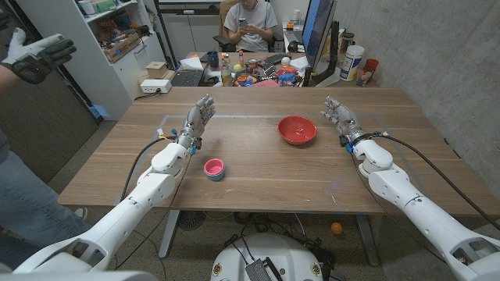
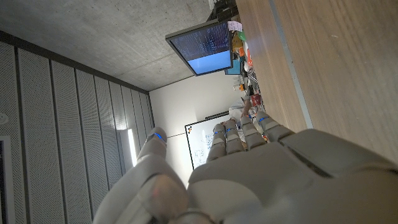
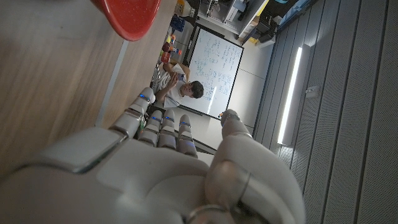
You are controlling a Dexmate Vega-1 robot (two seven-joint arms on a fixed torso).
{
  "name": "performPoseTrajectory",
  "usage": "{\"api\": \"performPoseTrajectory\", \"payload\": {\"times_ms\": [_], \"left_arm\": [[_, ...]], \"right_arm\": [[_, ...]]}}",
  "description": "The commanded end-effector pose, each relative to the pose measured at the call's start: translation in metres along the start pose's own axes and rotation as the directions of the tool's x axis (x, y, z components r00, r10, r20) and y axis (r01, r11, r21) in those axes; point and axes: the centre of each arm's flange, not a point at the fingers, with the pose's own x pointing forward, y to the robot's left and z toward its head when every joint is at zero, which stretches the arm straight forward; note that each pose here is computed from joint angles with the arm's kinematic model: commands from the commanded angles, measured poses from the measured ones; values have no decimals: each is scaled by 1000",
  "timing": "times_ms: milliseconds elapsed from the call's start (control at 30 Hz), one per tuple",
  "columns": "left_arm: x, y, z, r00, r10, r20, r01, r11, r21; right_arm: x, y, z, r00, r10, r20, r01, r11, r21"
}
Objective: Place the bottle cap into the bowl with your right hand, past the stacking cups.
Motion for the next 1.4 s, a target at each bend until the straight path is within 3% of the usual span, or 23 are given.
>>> {"api": "performPoseTrajectory", "payload": {"times_ms": [33, 433, 900, 1200, 1400], "left_arm": [[-2, -2, -2, 1000, -7, -6, 7, 1000, 5], [-3, -3, -4, 1000, -13, -16, 13, 1000, 10], [-4, -3, -4, 1000, -15, -22, 16, 1000, 15], [-3, -2, -5, 1000, -16, -24, 16, 1000, 18], [-4, -2, -6, 1000, -16, -26, 16, 1000, 17]], "right_arm": [[-9, -11, 8, 999, -34, -10, 33, 996, -84], [-17, -22, 16, 998, -55, -14, 52, 989, -140], [-23, -33, 32, 996, -90, -17, 82, 957, -278], [-25, -38, 40, 994, -109, -21, 92, 916, -391], [-25, -39, 47, 992, -124, -20, 98, 862, -498]]}}
